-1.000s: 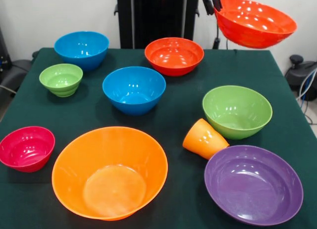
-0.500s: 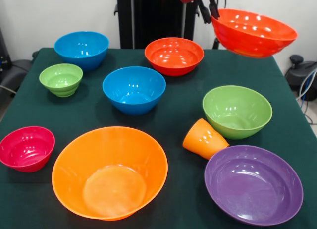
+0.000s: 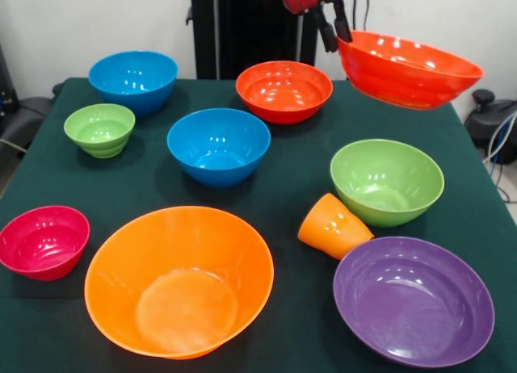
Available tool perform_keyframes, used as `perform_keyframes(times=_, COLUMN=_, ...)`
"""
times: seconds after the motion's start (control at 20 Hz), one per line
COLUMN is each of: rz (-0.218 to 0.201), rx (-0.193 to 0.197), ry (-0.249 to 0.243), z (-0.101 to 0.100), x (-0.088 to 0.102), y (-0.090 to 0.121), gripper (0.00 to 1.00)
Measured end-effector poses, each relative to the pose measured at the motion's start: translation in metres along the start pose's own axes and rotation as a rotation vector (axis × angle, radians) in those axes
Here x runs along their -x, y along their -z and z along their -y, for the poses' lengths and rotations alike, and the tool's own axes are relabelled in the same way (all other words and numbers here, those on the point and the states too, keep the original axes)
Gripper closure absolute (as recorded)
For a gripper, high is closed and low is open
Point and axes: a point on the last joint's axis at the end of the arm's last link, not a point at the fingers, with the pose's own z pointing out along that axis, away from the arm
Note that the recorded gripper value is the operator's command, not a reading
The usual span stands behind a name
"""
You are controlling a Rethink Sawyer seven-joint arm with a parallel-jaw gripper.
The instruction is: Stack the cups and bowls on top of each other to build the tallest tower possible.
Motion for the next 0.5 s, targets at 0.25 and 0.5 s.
perform_keyframes(times=0.25, rz=0.029, rx=-0.015, ry=0.018, z=-0.008, x=0.036, y=0.011, gripper=1.0)
perform_keyframes(times=0.5, rz=0.029, rx=-0.017, ry=0.029, z=-0.016, x=0.056, y=0.018, gripper=0.0)
